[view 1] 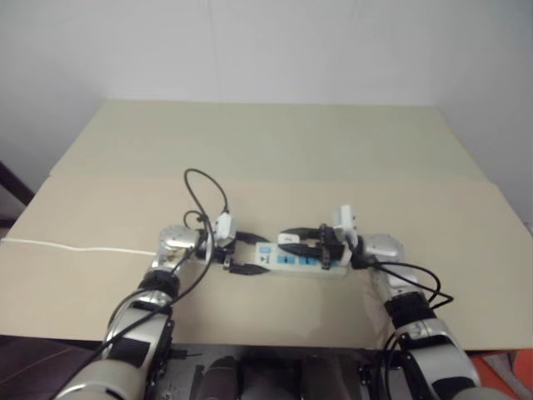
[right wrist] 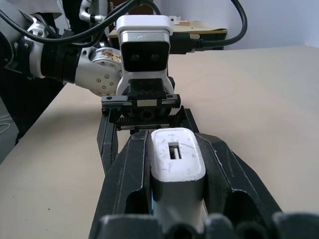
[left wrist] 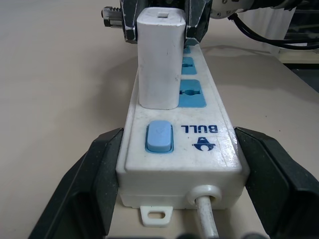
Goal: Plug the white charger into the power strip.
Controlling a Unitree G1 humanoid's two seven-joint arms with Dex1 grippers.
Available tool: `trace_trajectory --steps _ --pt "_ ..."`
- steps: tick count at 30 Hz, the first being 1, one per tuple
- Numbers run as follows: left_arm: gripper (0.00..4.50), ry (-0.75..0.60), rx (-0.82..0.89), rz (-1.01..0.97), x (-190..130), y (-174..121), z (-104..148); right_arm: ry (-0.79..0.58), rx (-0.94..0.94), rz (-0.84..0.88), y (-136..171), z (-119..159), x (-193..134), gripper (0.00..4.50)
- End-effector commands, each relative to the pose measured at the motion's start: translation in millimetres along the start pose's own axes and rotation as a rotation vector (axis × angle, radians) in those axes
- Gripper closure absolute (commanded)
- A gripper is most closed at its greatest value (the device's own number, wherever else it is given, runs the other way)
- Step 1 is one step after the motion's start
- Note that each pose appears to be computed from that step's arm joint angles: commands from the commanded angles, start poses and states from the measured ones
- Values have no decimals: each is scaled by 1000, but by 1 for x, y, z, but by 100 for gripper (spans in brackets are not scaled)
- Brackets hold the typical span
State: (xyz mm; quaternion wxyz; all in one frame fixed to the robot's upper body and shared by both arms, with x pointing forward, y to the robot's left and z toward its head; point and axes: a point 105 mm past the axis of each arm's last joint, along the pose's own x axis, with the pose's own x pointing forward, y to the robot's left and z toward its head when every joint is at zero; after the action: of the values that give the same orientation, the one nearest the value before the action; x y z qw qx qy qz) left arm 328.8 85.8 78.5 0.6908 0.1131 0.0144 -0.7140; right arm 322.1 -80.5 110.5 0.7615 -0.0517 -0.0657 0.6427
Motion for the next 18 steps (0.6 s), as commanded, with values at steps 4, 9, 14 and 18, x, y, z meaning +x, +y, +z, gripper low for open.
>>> trace_trajectory --steps 4,9,14,18 --pt "128 2 32 -29 7 -1 5 106 4 -6 11 -28 -8 267" --pt "128 5 31 -27 8 0 4 100 -23 -21 8 -19 -11 119" --pt "128 5 10 -27 7 1 4 105 -56 -5 10 -12 -18 1" --pt "1 -54 66 -2 5 2 13 110 -93 -25 7 -7 -22 0"
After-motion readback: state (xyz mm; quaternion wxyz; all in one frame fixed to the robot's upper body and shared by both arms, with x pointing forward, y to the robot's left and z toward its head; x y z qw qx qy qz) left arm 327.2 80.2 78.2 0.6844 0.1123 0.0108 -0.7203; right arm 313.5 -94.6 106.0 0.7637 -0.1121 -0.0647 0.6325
